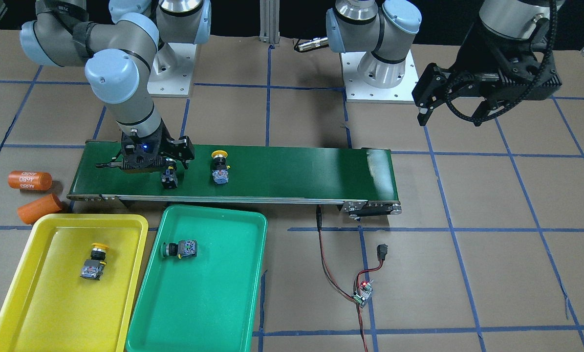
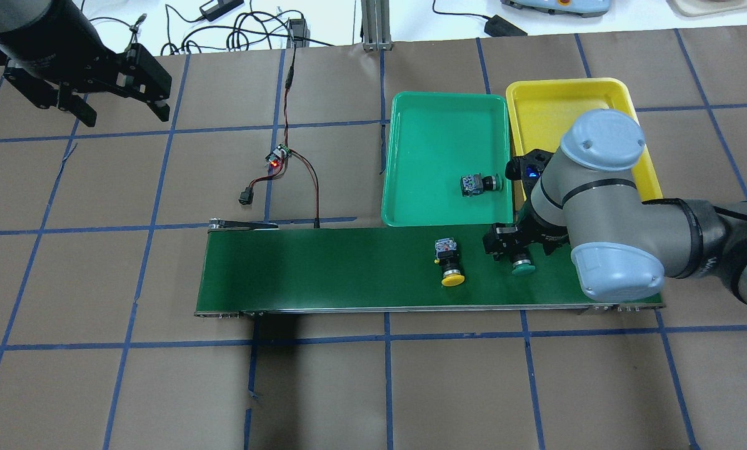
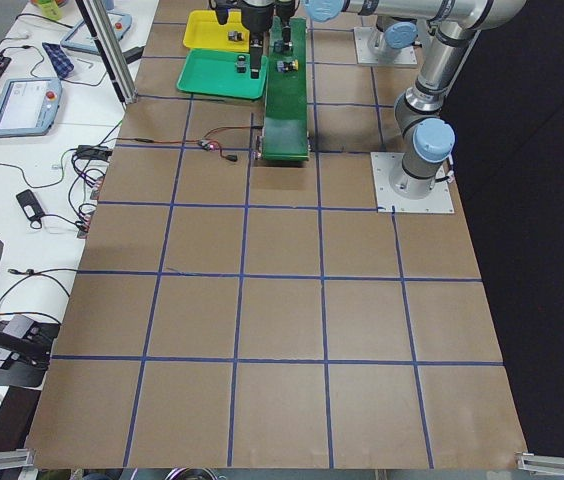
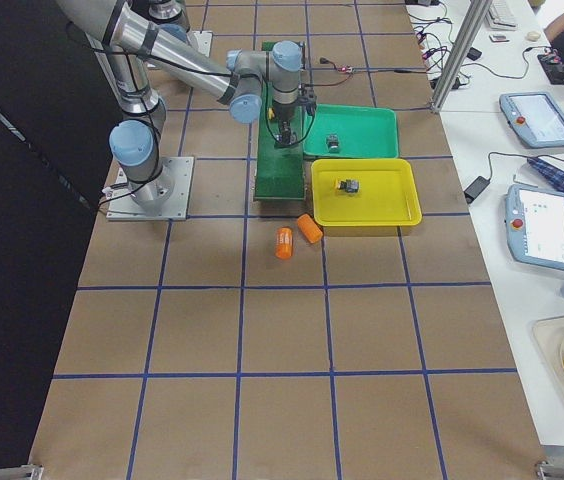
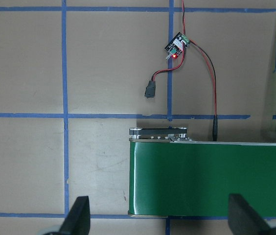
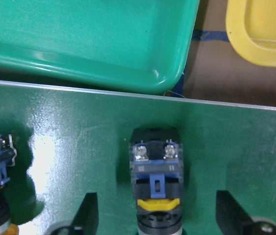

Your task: Sort buttons by color to trays

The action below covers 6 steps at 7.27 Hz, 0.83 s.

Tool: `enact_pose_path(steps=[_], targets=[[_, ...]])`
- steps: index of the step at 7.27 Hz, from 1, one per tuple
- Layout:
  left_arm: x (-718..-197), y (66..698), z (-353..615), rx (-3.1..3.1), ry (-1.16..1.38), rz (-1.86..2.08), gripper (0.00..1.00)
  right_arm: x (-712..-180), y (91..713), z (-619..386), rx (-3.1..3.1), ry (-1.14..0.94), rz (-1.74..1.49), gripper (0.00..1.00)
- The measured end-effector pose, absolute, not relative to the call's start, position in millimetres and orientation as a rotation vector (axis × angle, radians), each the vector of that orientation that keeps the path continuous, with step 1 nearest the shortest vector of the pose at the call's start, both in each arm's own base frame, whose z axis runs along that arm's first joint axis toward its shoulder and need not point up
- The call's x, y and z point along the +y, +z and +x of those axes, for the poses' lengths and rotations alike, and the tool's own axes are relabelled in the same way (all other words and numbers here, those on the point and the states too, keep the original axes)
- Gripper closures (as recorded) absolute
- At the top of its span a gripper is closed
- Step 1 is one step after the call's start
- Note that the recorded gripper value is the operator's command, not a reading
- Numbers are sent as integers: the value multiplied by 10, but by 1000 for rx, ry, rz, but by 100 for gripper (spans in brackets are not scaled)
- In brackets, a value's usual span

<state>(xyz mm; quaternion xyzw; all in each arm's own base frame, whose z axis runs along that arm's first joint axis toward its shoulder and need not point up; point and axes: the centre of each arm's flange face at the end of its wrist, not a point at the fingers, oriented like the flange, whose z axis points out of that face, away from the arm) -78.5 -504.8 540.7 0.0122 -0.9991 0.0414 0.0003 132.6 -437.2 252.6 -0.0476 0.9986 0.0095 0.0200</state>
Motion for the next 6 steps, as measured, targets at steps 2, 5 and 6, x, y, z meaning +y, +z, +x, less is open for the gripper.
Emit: enact_pose_path(steps=[2, 5, 6], targets=[[-5043, 5407, -784, -3138, 131, 39, 0, -4385, 2539, 1320, 3104, 27, -151, 91], [-5045, 5421, -777, -3138, 136, 41, 0, -4750, 2718, 1329, 3098, -42, -126, 83], [-5045, 5422, -776, -3138, 136, 41, 0, -5089, 2743, 1334, 3101, -28, -81, 83]])
